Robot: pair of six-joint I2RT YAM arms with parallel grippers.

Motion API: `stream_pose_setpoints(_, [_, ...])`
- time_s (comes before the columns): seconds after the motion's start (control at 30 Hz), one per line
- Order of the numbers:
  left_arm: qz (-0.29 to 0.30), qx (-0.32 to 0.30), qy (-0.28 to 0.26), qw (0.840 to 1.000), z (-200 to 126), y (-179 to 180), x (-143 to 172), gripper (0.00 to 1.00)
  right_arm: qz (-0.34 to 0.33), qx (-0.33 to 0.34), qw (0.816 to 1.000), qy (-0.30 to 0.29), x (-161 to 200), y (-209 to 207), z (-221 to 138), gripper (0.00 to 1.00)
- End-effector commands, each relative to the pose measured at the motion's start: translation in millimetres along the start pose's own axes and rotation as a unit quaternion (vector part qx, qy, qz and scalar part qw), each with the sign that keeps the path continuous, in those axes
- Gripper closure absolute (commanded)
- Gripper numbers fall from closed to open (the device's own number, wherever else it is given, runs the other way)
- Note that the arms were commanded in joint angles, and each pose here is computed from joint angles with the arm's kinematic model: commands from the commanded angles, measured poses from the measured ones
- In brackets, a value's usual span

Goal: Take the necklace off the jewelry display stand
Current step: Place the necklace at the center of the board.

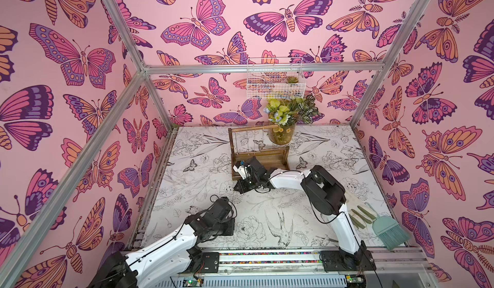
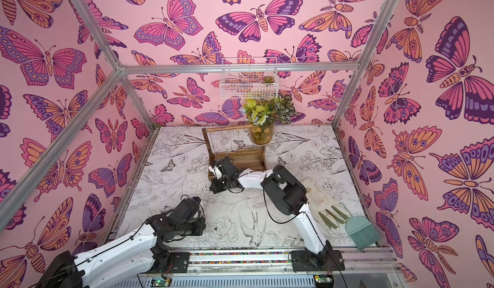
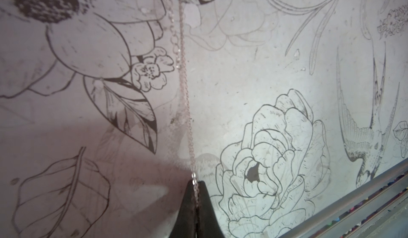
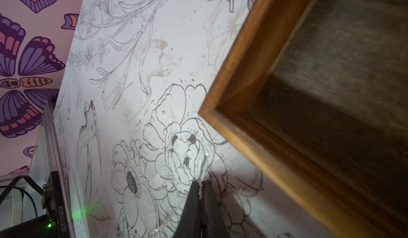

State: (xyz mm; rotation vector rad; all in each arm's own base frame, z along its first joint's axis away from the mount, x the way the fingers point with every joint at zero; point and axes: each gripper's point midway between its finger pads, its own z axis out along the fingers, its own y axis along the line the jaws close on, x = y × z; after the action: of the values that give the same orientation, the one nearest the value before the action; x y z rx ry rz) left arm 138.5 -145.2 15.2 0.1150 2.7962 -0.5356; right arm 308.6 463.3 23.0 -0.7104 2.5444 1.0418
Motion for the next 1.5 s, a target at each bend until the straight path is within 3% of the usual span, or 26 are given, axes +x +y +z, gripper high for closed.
stream_pose_setpoints(0.0, [0.005,0.009,-0.001,1.000,-7.6,-10.2,-6.9,0.96,-0.004,0.004,1.000,0.011,3.9,0.6,3.3,0.92])
stream_pose_setpoints(0.73, [0.002,0.005,0.007,1.000,-9.7,-7.5,-2.2,0.89,-0.003,0.013,1.000,0.014,8.8,-1.3,-3.3,0.63])
stream_pose_setpoints(0.97, [-0.004,0.002,0.008,1.000,-11.4,-4.7,0.9,0.67,-0.004,0.014,1.000,0.009,7.0,0.0,-6.7,0.55])
stream_pose_setpoints(1.13, [-0.004,0.000,0.005,1.000,-13.5,-4.6,-0.7,0.57,-0.005,0.016,1.000,0.009,7.0,0.2,-8.3,0.50])
stream_pose_setpoints(1.3, [-0.001,-0.003,-0.011,1.000,-20.0,-4.8,-6.4,0.49,-0.011,0.027,1.000,0.003,4.6,-0.7,-14.1,0.33])
stream_pose_setpoints(1.47, [-0.002,-0.002,-0.025,1.000,-25.0,-6.3,-12.2,0.36,-0.020,0.029,0.999,-0.004,-2.2,6.1,-27.0,0.24])
